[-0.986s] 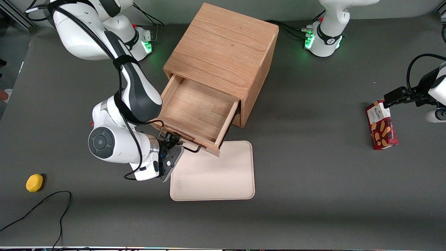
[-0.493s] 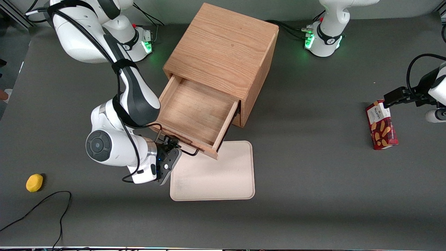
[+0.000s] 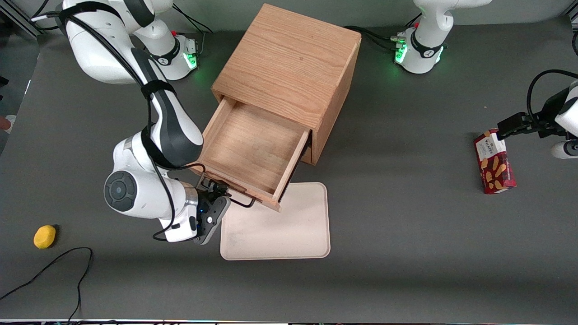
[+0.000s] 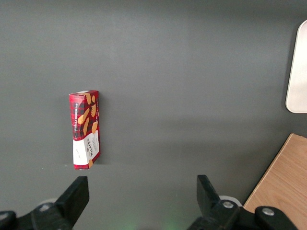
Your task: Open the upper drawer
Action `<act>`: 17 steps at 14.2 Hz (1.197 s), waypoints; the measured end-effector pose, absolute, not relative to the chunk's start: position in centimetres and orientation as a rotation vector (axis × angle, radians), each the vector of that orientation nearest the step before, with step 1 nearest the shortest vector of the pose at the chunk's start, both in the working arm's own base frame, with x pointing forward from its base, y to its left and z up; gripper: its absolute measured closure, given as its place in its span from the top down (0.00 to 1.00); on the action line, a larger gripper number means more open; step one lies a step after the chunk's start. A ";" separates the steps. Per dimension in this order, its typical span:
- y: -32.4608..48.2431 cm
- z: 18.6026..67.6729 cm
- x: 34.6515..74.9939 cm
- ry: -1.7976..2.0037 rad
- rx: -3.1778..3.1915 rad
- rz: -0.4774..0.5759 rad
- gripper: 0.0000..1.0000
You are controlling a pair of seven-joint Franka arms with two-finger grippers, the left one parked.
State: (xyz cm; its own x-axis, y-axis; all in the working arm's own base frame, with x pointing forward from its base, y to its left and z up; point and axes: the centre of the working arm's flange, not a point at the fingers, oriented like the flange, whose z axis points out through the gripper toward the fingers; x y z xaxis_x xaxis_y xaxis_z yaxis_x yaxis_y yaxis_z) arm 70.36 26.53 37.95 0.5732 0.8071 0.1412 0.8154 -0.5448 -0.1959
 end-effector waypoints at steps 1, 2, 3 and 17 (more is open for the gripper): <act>26.4 37.9 70.6 -1.345 -2.569 -0.055 1.00; 26.3 37.9 70.7 -1.344 -2.570 -0.058 1.00; 26.3 37.9 70.8 -1.344 -2.570 -0.060 1.00; 24.8 42.3 71.7 -1.348 -2.608 -0.142 1.00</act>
State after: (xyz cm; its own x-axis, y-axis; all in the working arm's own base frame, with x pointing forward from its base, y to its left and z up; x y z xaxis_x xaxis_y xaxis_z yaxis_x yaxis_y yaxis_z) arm 71.73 24.75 42.26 0.5790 0.7959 0.1770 0.8153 -0.5632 -0.1343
